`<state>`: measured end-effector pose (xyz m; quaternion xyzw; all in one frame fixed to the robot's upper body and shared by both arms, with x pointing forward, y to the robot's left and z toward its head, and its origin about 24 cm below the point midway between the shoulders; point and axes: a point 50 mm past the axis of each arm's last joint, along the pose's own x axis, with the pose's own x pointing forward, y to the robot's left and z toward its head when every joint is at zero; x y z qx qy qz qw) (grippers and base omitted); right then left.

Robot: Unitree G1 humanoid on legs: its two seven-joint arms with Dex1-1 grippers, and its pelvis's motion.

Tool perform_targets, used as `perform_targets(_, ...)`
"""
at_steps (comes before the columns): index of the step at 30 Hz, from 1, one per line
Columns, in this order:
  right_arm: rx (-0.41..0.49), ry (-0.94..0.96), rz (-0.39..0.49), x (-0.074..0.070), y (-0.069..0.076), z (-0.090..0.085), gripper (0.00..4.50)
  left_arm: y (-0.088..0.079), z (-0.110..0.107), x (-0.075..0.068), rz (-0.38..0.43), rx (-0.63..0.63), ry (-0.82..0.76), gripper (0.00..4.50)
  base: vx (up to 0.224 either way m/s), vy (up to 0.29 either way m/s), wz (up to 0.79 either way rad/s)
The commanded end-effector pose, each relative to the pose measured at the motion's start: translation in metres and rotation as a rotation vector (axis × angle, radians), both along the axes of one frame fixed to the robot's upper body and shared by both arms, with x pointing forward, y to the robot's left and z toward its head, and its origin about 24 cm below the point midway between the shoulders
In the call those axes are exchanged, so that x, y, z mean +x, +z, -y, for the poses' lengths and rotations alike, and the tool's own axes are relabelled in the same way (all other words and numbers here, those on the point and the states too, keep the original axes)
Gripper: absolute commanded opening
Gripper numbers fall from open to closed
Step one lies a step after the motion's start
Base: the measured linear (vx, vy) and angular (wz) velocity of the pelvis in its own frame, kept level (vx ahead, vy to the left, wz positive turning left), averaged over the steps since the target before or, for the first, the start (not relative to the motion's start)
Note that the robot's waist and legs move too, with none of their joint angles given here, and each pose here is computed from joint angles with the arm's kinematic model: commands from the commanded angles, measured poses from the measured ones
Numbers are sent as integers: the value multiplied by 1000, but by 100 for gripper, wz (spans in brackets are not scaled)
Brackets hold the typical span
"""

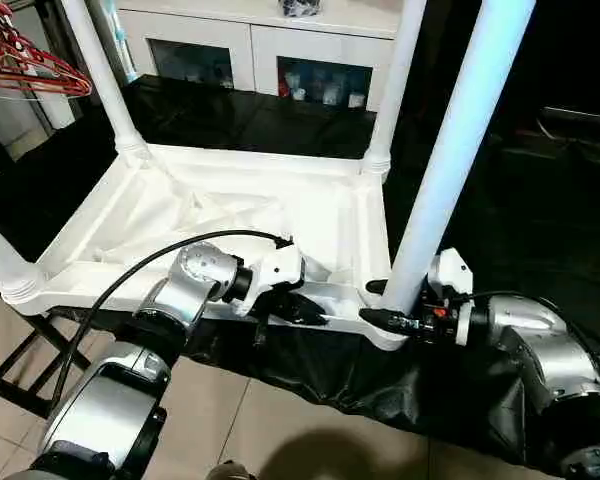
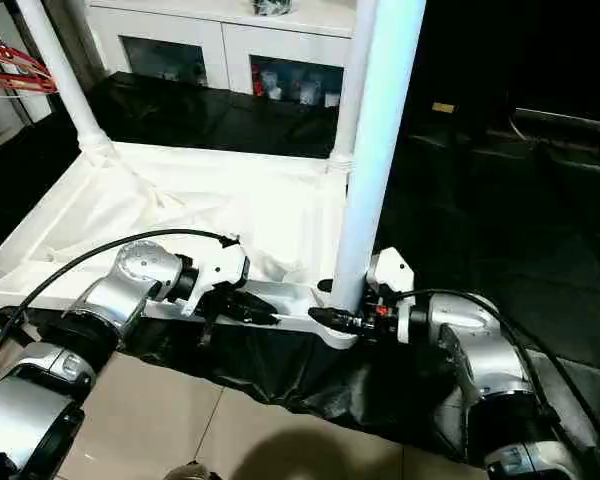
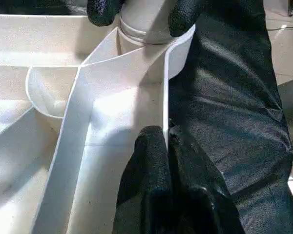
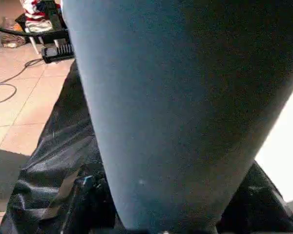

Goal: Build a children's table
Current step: Rotate leg to tighten

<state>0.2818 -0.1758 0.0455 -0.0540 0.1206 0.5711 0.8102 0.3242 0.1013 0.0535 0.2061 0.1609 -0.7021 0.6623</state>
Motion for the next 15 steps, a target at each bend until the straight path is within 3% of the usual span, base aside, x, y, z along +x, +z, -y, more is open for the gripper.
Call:
perform_targets(1, 25, 127, -87, -13, -12, -17, 200, 14, 10, 6, 73, -48, 13, 0, 0, 0, 0)
perform_targets(7, 56, 30, -97, -13, -18, -23, 200, 17, 21, 14, 118, -74, 113, 0, 0, 0, 0)
perform_targets(9, 45, -139, -78, -3, -26, -29, 199, 20, 31, 20, 139, -99, 195, 0, 0, 0, 0)
perform_targets(12, 34, -194, -78, 1, -28, -30, 199, 21, 34, 22, 146, -105, 215, 0, 0, 0, 0)
perform_targets(15, 25, -377, -84, 14, -34, -34, 197, 22, 44, 24, 160, -115, 256, 0, 0, 0, 0)
